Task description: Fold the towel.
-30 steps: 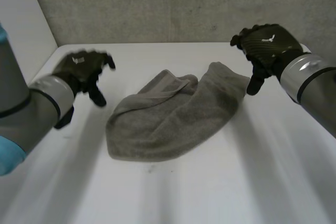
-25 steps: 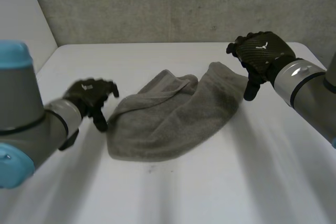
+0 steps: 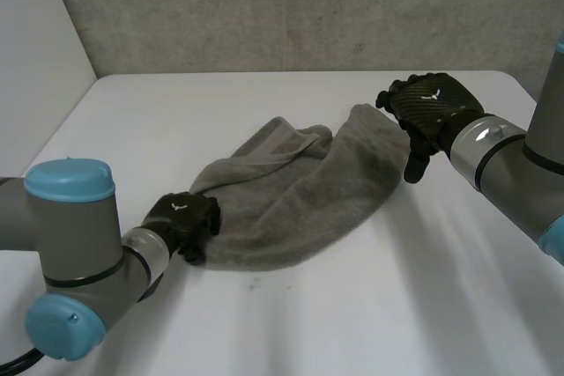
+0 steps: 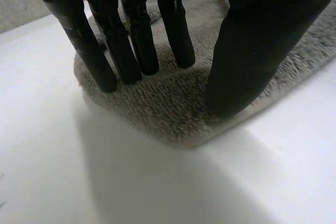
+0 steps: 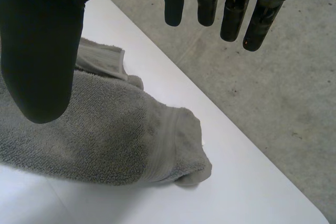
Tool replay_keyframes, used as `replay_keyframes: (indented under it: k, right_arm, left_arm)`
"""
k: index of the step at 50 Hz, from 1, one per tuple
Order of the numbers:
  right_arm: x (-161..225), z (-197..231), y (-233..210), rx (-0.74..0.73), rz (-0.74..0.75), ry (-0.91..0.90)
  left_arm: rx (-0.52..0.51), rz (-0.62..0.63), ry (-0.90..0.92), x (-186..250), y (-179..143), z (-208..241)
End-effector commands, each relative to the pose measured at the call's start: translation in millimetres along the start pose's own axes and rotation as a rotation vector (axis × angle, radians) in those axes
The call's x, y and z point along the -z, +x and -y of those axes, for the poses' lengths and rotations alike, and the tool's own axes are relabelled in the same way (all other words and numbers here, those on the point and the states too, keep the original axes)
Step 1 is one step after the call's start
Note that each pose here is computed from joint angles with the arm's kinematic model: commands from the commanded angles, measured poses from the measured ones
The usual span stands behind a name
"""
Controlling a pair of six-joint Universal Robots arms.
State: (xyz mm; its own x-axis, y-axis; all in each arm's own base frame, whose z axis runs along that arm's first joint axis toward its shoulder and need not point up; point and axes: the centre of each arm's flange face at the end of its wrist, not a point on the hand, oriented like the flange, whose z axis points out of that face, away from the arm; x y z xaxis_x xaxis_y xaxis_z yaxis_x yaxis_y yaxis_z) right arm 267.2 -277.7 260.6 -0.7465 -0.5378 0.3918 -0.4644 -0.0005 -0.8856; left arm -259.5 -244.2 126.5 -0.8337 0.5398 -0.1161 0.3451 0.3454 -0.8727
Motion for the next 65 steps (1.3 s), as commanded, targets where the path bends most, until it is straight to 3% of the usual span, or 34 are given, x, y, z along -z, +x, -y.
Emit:
replay_keyframes:
  k: [1,10,24,30,36,42,53,57,60,62,65]
  right_arm:
    - [-0.4,-1.9,-0.9,0.000,0.003,-0.006]
    - [-0.8,-2.3,-0.9,0.000,0.002,-0.007]
    - [-5.0,-4.8,-0.9,-0.001,0.005,-0.017]
    - [-3.5,-20.9,-7.5,-0.025,0.061,-0.123]
    - [-23.7,-52.7,-21.8,-0.137,0.107,-0.189]
    - [-56.3,-87.0,-44.7,-0.262,0.148,-0.143]
    - [-93.2,-119.8,-72.7,-0.277,0.106,-0.033]
    - [-98.8,-110.0,-59.0,-0.271,-0.001,0.022]
    - [-91.0,-79.4,-37.7,-0.269,-0.087,0.103]
    - [-70.7,-33.0,-15.8,-0.250,-0.126,0.214]
    - [-58.8,-12.9,-6.2,-0.238,-0.132,0.261]
  left_arm:
    - [-0.003,0.007,0.040,-7.7,-1.0,0.4]
    - [-0.007,0.015,0.063,-8.2,-1.7,4.2]
    - [-0.025,0.052,0.296,11.5,-8.8,62.4]
    - [-0.014,0.054,0.360,27.2,-9.7,86.9]
    - [0.051,0.031,0.417,49.5,-5.6,106.2]
    - [0.103,0.016,0.488,68.7,-4.6,123.5]
    - [0.132,-0.004,0.517,74.8,-0.3,129.7]
    - [0.148,-0.011,0.540,80.5,0.5,135.3]
    - [0.158,-0.003,0.557,83.6,-3.0,139.1]
    - [0.159,0.002,0.560,84.3,-3.9,139.7]
    - [0.153,0.006,0.561,84.1,-4.6,139.9]
